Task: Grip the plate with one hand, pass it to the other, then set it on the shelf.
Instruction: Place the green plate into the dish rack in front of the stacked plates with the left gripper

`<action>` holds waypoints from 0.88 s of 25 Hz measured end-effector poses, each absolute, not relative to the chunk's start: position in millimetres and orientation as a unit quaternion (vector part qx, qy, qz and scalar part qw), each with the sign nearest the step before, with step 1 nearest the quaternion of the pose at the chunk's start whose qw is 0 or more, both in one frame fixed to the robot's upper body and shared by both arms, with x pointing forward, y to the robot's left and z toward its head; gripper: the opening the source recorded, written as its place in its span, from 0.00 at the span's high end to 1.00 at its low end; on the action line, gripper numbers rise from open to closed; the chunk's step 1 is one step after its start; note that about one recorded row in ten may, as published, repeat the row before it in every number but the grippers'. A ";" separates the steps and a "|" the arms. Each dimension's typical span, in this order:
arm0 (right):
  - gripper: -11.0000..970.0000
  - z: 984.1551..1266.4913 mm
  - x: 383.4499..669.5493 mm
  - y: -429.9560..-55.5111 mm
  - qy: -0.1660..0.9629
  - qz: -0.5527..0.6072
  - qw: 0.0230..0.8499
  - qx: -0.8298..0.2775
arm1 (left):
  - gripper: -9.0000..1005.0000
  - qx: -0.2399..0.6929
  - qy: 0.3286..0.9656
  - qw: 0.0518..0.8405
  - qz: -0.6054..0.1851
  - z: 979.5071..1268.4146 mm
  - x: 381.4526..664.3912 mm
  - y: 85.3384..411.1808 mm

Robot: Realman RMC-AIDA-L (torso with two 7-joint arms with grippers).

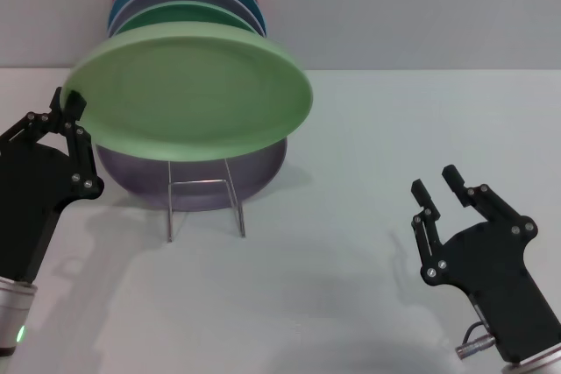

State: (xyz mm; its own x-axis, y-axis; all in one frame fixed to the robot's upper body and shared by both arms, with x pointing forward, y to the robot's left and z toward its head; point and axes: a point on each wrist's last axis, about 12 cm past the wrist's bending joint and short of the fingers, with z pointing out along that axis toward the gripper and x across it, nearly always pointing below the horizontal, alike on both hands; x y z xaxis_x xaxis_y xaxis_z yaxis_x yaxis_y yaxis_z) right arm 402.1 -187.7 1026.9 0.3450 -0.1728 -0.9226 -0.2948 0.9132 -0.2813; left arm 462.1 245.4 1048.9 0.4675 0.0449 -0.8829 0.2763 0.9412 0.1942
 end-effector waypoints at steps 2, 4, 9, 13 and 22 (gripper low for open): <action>0.69 1026.7 404.3 -189.2 0.573 0.034 0.794 -0.202 | 0.96 0.163 0.514 0.840 -0.063 1047.8 462.6 246.9; 0.69 1026.2 405.4 -190.6 0.574 0.031 0.793 -0.201 | 0.96 0.168 0.518 0.836 -0.060 1045.9 462.3 248.7; 0.69 1026.6 408.0 -193.4 0.574 0.024 0.794 -0.198 | 0.96 0.179 0.542 0.819 -0.053 1038.0 462.0 251.4; 0.69 1027.3 410.3 -194.3 0.572 0.022 0.795 -0.199 | 0.96 0.188 0.561 0.805 -0.047 1032.3 464.3 252.9; 0.69 1027.4 419.1 -197.7 0.571 0.011 0.795 -0.204 | 0.96 0.201 0.592 0.779 -0.047 1022.6 465.2 251.8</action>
